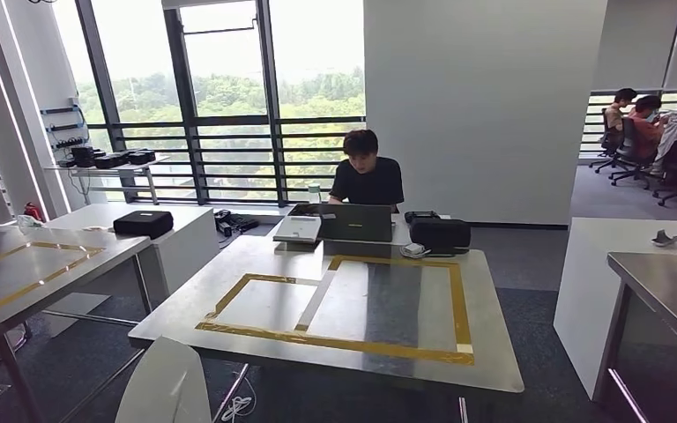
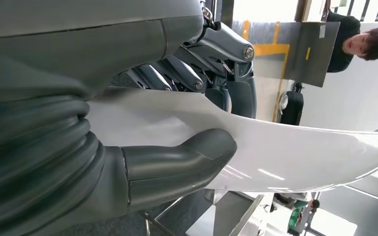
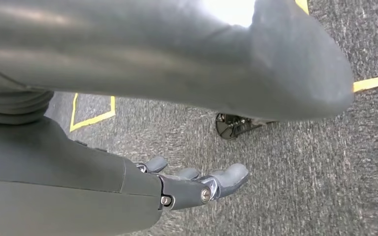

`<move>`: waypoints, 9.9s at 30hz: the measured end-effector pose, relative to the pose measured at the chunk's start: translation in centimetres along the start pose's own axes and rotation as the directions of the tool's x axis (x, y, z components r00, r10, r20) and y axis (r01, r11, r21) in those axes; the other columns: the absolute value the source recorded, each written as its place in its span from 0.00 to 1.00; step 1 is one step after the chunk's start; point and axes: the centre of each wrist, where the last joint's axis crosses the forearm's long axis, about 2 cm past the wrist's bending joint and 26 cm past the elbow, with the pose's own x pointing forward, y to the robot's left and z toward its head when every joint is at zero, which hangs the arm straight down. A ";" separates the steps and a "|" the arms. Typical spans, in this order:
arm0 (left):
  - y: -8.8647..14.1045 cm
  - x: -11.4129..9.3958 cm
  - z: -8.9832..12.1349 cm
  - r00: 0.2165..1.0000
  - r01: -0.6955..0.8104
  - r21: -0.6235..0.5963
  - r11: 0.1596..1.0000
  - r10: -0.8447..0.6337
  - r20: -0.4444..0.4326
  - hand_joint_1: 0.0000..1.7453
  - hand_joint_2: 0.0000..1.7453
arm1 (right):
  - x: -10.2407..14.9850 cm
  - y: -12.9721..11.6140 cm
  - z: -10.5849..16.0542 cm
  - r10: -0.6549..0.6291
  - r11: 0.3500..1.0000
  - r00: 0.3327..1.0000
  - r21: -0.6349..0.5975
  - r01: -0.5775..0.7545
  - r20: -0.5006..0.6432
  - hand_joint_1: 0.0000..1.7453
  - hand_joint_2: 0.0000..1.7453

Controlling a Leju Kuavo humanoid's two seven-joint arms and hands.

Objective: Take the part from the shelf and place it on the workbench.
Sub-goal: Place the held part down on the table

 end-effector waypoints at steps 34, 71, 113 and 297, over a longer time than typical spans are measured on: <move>-0.3 -0.1 0.2 1.000 -0.007 0.000 1.000 0.007 0.010 1.00 1.00 | -0.1 -0.2 0.0 -0.014 1.000 1.000 -0.001 0.014 0.004 0.00 0.00; -0.2 -0.3 0.5 1.000 -0.015 -0.005 1.000 0.015 -0.003 1.00 1.00 | -0.4 -0.1 0.0 -0.014 1.000 1.000 0.004 0.014 -0.002 0.00 0.00; -0.6 -1.1 0.8 0.999 -0.015 0.000 1.000 0.015 -0.043 1.00 1.00 | -0.5 0.1 0.0 -0.032 0.999 0.999 0.003 0.032 -0.016 0.00 0.00; -3.7 -4.3 0.0 0.339 0.842 0.406 0.354 -0.934 0.112 0.00 0.00 | 0.0 1.4 0.0 0.139 0.990 0.990 0.032 -0.139 -0.007 0.00 0.00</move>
